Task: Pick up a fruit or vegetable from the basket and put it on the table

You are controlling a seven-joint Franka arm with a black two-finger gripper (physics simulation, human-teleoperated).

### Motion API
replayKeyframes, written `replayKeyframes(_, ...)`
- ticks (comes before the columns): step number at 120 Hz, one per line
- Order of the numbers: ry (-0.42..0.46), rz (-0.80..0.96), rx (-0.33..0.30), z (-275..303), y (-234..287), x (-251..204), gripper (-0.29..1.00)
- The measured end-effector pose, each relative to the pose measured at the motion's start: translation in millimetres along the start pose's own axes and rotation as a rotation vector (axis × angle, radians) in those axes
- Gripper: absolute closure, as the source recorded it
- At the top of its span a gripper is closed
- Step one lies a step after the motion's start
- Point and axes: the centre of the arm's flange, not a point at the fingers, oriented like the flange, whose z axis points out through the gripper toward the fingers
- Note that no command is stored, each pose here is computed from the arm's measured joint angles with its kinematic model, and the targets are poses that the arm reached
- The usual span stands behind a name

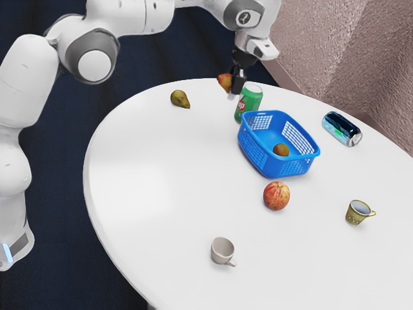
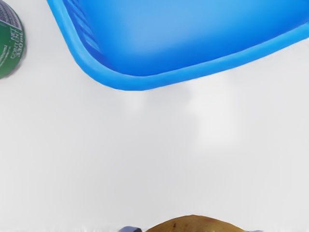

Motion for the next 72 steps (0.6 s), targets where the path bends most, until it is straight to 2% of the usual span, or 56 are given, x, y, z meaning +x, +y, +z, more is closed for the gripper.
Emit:
replayKeyframes(19,-0.009,-0.018,-0.029,24,11,-11,0.71)
replayKeyframes(32,0.004,-0.031,-0.058,39,11,-8,0.56)
replayKeyframes(53,0.014,-0.058,-0.106,55,7,-8,0.21)
replayKeyframes(72,0.021,-0.069,-0.131,68,8,-5,0.07)
